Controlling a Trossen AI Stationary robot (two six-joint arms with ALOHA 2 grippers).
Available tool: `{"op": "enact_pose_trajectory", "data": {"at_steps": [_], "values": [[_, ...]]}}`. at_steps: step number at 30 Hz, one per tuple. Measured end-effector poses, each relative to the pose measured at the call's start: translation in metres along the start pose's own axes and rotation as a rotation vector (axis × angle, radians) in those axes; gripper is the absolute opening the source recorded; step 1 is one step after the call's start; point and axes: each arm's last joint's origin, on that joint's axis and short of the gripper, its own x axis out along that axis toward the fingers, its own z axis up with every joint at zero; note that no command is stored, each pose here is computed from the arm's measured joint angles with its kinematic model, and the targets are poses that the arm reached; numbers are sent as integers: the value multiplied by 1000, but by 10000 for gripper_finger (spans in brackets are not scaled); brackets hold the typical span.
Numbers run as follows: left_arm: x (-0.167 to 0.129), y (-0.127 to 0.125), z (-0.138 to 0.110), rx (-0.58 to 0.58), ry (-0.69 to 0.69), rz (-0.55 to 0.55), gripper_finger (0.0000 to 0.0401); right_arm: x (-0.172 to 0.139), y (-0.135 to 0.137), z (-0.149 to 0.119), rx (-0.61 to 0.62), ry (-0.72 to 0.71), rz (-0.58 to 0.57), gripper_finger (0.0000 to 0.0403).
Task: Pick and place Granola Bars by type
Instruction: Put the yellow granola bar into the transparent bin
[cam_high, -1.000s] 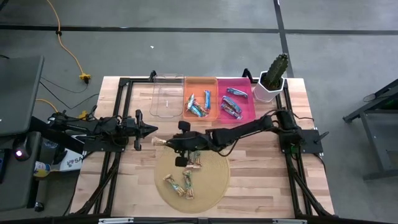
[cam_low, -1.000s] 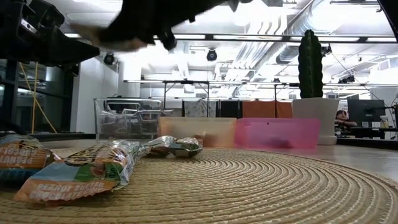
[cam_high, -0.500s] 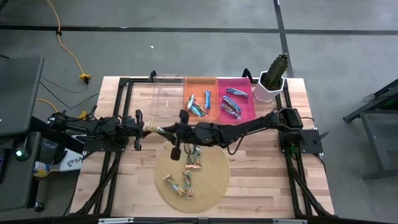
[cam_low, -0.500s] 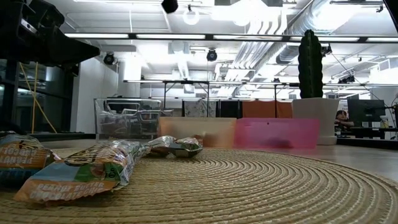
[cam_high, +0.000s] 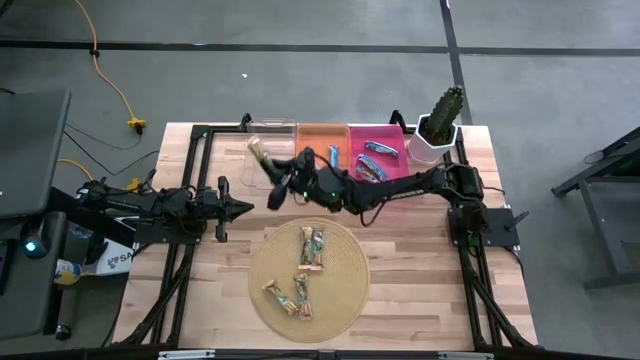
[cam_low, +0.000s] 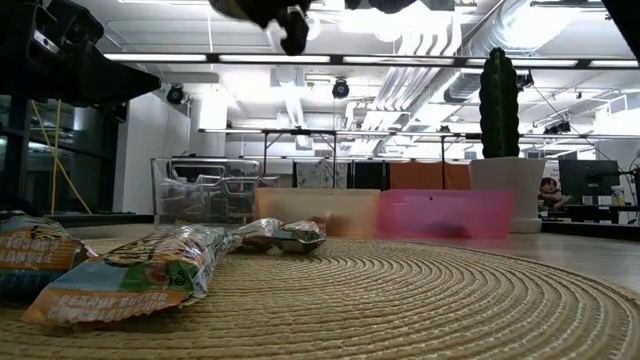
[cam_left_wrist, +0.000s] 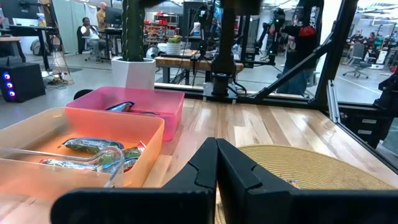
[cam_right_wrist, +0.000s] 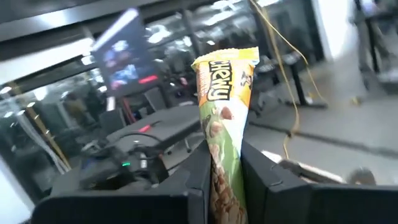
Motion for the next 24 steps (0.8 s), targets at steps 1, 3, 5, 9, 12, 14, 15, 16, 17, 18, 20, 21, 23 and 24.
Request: {"op": "enact_pose_trajectory", "data": {"at_steps": [1, 3, 5, 9, 12, 14, 15, 16, 17, 18, 20, 21, 23, 24], "values": [[0, 0, 0, 0, 0, 0, 1, 3, -7, 0, 32, 11, -23, 42], [0, 0, 0, 0, 0, 0, 1, 10, -21, 2, 95, 26, -65, 45], [0, 0, 0, 0, 0, 0, 1, 15, -37, 3, 145, 42, -112, 47], [0, 0, 0, 0, 0, 0, 1, 24, -65, 5, 219, 78, -201, 47], [0, 0, 0, 0, 0, 0, 1, 30, -81, 4, 274, 99, -216, 47], [0, 0, 0, 0, 0, 0, 1, 35, -90, -3, 322, 114, -211, 48], [0, 0, 0, 0, 0, 0, 1, 37, -93, -8, 352, 124, -208, 49], [0, 0, 0, 0, 0, 0, 1, 39, -97, -14, 382, 135, -206, 50], [0, 0, 0, 0, 0, 0, 1, 40, -99, -19, 416, 143, -199, 50], [0, 0, 0, 0, 0, 0, 1, 42, -102, -25, 445, 153, -201, 50], [0, 0, 0, 0, 0, 0, 1, 44, -105, -36, 496, 144, -207, 50], [0, 0, 0, 0, 1, 0, 1, 46, -107, -42, 517, 131, -213, 50], [0, 0, 0, 0, 0, 0, 1, 48, -111, -51, 561, 107, -221, 51], [0, 0, 0, 0, 0, 0, 1, 49, -112, -55, 581, 95, -224, 51]]}}
